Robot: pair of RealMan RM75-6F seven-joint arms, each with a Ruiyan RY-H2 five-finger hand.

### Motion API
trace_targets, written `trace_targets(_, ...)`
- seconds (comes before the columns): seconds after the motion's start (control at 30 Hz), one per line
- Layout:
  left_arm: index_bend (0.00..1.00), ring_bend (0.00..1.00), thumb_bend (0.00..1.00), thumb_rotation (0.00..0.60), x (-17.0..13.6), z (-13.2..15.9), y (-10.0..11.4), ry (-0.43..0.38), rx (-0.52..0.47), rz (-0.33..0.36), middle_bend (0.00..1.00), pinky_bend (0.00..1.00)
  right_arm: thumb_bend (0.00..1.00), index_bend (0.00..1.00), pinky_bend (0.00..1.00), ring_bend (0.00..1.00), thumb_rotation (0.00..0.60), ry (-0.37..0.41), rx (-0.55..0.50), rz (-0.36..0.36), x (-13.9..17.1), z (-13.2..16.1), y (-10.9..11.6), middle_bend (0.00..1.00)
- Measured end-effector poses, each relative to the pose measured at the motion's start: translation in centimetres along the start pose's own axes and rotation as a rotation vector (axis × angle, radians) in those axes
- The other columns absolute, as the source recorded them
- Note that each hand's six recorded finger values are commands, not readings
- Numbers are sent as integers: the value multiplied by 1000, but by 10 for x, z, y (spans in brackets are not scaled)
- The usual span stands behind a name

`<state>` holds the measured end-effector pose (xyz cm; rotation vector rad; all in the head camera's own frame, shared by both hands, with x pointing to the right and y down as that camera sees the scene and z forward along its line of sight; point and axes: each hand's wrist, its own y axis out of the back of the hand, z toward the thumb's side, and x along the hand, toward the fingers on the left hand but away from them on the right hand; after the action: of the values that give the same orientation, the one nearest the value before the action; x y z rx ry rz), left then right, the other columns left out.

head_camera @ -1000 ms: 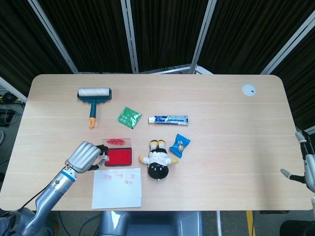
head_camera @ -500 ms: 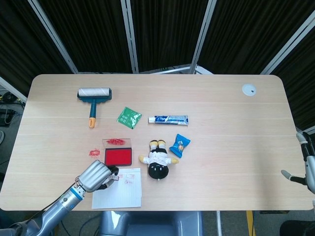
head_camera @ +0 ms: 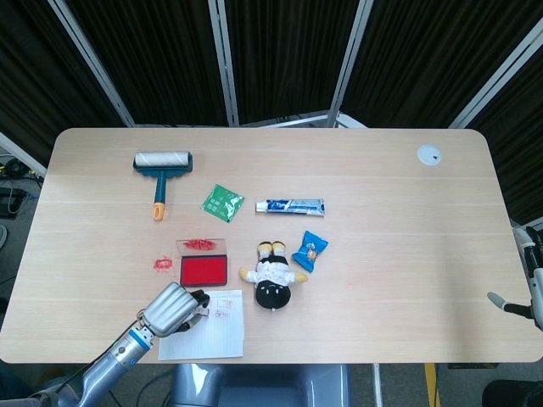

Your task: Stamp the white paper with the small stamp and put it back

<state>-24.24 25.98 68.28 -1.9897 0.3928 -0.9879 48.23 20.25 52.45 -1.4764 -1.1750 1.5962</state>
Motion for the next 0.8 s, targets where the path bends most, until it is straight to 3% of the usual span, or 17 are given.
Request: trace_targets(0.8,574,870,433,600,3,-2,-20,-4,25,-12,565,839,0,0,0,0,600,-7,6,4,-1,-2,-1,0)
